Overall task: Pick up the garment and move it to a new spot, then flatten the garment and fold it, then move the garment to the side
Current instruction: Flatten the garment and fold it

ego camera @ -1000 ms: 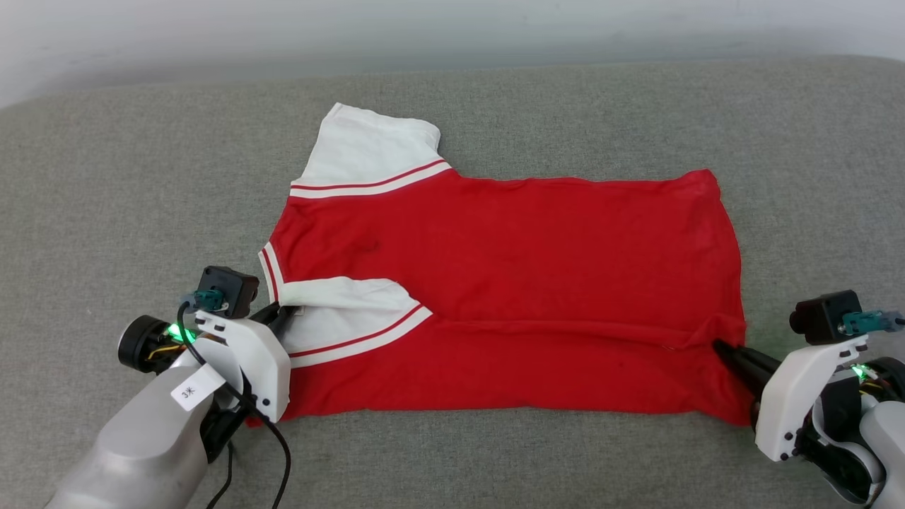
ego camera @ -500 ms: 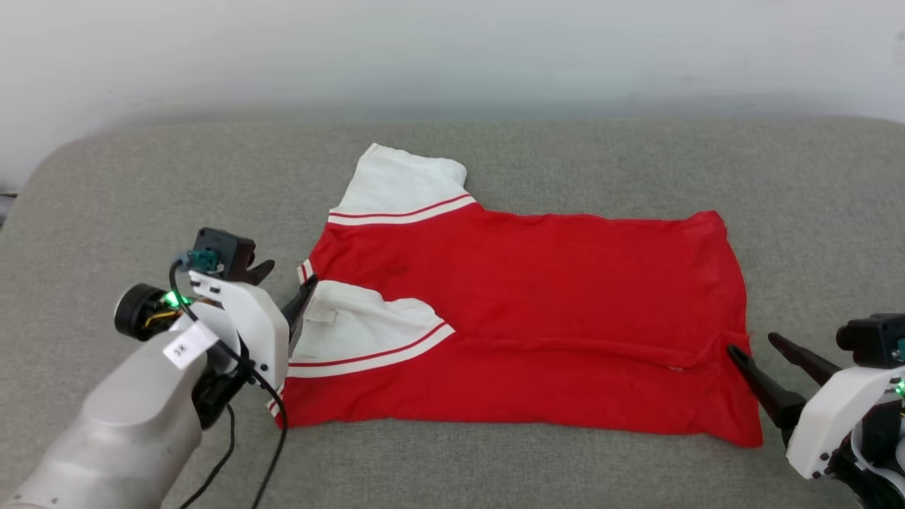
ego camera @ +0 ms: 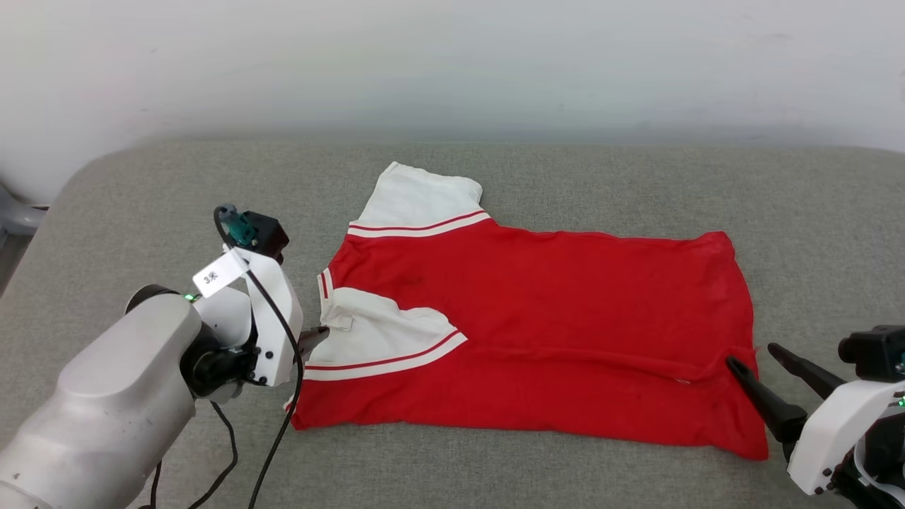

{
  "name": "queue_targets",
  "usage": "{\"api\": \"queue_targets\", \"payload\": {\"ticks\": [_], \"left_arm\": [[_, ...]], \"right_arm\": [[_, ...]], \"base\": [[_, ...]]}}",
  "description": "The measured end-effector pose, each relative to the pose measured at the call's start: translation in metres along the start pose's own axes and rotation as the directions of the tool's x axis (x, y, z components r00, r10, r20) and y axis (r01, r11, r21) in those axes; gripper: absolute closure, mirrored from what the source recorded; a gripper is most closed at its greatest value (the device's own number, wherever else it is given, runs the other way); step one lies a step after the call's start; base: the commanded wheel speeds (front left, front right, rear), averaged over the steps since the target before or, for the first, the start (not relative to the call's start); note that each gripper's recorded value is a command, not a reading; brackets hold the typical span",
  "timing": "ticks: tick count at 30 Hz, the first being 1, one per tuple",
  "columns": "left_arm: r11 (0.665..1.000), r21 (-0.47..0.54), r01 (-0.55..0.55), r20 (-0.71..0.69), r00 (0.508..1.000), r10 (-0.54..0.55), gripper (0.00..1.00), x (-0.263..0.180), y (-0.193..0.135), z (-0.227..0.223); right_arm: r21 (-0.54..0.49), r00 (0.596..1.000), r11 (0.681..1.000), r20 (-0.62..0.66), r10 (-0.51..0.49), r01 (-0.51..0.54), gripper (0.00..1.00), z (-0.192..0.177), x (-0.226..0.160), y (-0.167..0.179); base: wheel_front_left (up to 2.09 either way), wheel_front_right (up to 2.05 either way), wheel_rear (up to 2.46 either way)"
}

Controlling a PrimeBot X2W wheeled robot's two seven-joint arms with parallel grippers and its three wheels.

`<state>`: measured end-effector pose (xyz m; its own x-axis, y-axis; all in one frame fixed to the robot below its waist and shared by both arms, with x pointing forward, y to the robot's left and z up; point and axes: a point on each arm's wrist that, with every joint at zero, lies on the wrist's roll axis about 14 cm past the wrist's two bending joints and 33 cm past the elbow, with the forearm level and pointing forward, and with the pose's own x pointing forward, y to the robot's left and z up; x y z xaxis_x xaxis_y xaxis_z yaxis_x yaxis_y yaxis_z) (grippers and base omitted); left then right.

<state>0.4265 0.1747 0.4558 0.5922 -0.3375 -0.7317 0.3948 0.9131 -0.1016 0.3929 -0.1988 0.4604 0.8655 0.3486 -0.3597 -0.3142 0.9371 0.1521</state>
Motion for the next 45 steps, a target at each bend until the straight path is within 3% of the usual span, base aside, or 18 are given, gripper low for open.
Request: {"api": "queue_targets", "payload": {"ticks": [10, 17, 18, 19, 30, 36, 45], "left_arm": [[0.999, -0.045, 0.009, -0.275, 0.961, -0.021, 0.0, 0.014, -0.001, -0.055], [0.995, -0.099, -0.002, -0.356, 0.934, -0.034, 0.0, 0.025, -0.001, -0.09], [0.994, -0.112, -0.004, -0.363, 0.931, -0.037, 0.75, 0.027, -0.002, -0.096], [0.994, -0.113, -0.001, -0.358, 0.933, -0.039, 1.0, 0.028, -0.003, -0.096], [0.996, -0.076, 0.037, -0.179, 0.982, -0.05, 1.0, 0.022, -0.012, -0.069], [0.997, -0.034, 0.062, -0.076, 0.995, -0.065, 1.0, 0.011, -0.015, -0.048], [0.997, 0.006, 0.071, -0.037, 0.997, -0.07, 1.0, 0.008, -0.02, -0.04]], "right_arm": [[0.019, 0.999, 1.0, -0.043, 0.0, 0.001, 0.0, -0.008, 0.002, 0.004], [0.036, 0.998, 0.999, -0.066, -0.009, 0.011, 0.0, -0.014, 0.002, 0.003], [0.034, 0.997, 0.999, -0.072, -0.01, 0.013, 0.0, -0.015, 0.002, 0.003], [0.033, 0.997, 0.999, -0.071, -0.01, 0.012, 0.0, -0.015, 0.002, 0.004], [-0.119, 0.998, 0.992, -0.041, -0.057, 0.051, 0.0, 0.03, -0.008, -0.017], [-0.176, 0.969, 0.983, -0.23, -0.089, 0.049, 0.0, 0.019, -0.017, -0.028], [-0.093, 0.873, 0.995, -0.482, -0.071, 0.029, 0.0, -0.031, -0.018, -0.028]], "base": [[0.0, 0.0, 0.0], [0.0, 0.0, 0.0], [0.0, 0.0, 0.0], [0.0, 0.0, 0.0], [0.0, 0.0, 0.0], [0.0, 0.0, 0.0], [0.0, 0.0, 0.0]]}}
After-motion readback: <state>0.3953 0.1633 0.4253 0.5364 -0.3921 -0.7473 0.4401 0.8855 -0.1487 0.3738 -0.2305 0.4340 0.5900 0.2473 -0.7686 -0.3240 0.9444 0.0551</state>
